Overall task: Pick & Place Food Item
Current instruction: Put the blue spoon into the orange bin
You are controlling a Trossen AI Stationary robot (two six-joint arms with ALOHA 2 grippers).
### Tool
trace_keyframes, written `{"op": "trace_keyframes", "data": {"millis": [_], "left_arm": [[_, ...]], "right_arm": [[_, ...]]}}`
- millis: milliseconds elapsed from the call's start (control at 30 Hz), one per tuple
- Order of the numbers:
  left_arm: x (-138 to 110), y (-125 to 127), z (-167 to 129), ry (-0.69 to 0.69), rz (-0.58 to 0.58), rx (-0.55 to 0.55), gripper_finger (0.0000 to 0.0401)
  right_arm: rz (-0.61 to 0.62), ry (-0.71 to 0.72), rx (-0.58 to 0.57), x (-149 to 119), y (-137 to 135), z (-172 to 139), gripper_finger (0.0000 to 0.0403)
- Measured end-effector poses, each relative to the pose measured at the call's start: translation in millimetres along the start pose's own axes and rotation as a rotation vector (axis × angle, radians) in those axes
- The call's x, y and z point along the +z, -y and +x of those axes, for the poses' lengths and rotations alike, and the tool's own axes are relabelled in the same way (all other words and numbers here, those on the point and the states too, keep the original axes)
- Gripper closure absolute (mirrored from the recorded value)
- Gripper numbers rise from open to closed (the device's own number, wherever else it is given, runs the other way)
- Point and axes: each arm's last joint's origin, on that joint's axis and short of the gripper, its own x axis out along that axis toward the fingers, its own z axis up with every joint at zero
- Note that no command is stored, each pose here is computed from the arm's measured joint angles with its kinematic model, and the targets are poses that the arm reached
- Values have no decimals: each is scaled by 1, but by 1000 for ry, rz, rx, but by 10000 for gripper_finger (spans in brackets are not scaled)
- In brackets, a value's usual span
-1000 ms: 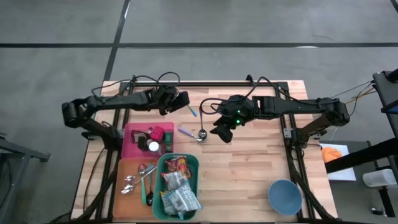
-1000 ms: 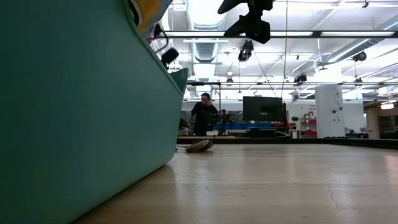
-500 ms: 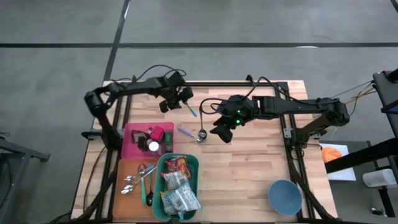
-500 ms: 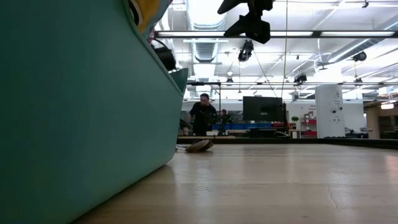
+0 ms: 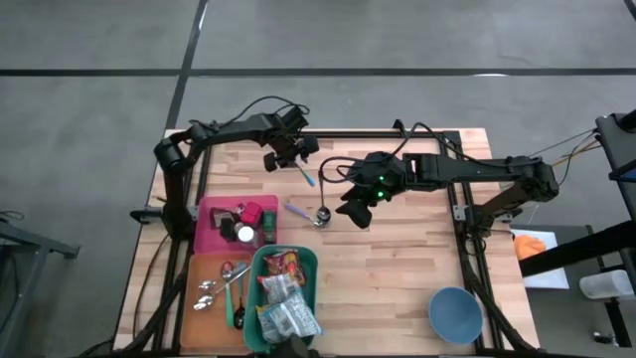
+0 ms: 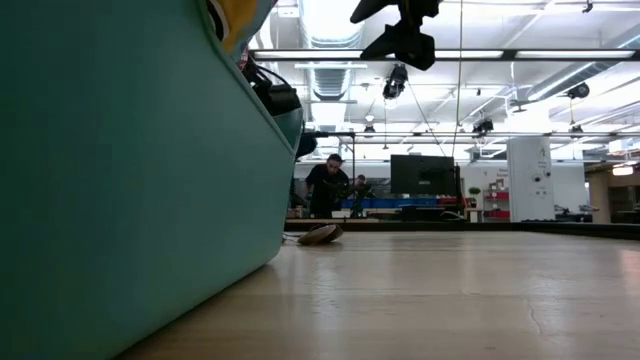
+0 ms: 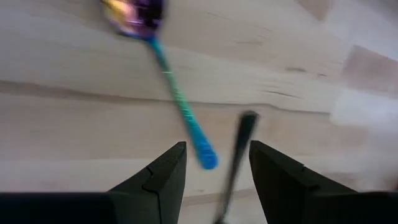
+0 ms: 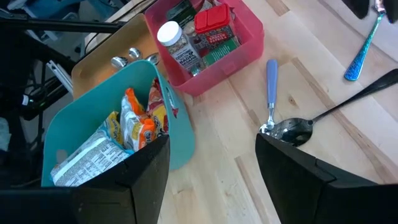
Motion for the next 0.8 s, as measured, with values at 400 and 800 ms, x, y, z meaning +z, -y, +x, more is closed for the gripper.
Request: {"op": "trace_keyframes", "data": {"millis": [400, 800], "left_arm": [[-26, 17, 0, -65, 122, -126, 224], [-65, 15, -48, 198, 308, -71, 224]], "right_arm": [[1, 1, 1, 0, 0, 0, 170], [3, 2, 2, 0, 0, 0, 170]]}}
